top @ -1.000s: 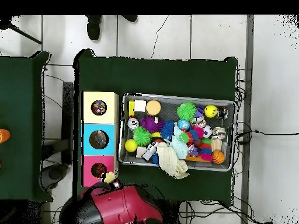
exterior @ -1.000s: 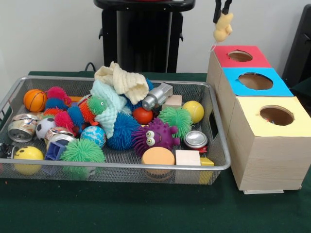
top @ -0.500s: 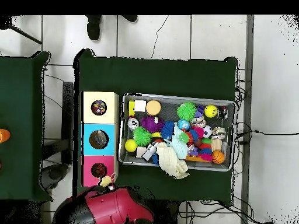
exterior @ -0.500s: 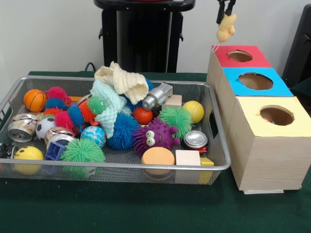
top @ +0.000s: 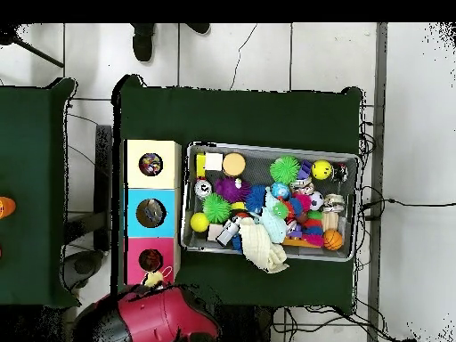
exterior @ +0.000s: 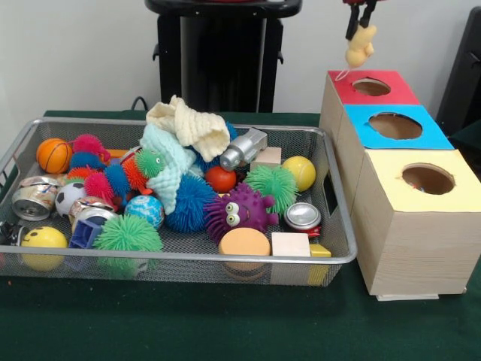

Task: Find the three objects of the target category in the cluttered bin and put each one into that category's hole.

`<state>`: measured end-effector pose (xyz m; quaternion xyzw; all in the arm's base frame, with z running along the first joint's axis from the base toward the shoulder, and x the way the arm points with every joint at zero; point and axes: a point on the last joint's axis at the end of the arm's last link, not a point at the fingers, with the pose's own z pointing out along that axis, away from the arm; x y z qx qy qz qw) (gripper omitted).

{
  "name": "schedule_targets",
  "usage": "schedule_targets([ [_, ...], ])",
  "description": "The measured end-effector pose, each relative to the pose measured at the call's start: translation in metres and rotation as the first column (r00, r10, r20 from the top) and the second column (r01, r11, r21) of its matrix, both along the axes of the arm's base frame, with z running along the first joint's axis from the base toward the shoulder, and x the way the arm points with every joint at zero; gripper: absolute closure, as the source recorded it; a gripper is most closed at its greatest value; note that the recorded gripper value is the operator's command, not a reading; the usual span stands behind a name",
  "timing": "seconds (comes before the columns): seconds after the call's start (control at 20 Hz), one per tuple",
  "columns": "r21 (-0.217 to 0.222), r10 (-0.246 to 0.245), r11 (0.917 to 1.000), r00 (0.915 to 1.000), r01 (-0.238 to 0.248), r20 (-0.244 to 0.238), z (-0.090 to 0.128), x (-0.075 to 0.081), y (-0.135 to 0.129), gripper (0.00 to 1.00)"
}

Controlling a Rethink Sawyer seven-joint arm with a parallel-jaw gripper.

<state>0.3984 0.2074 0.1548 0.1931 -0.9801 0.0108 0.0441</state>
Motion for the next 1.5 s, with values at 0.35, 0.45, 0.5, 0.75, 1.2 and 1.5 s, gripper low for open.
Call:
schedule_targets([
  [0.35, -0.001, -0.017, 0.9998, 0.9996, 0.017, 0.021, -0.007, 0.003, -0.001, 1.0],
  [0.45, -0.001, -0.024, 0.9997, 0.9993, 0.024, 0.027, -0.009, 0.004, -0.002, 1.0],
  [0.5, -0.001, -0.025, 0.9997, 0.9993, 0.025, 0.028, -0.01, 0.004, -0.002, 1.0],
  [0.75, -0.003, -0.043, 0.9991, 0.9987, 0.043, 0.029, -0.014, 0.005, -0.004, 1.0],
  [1.2, 0.008, -0.082, 0.9967, 0.9959, 0.081, 0.039, -0.011, 0.01, -0.003, 1.0],
  [1.5, 0.02, -0.085, 0.9962, 0.9955, 0.084, 0.042, -0.009, 0.01, 0.011, 1.0],
])
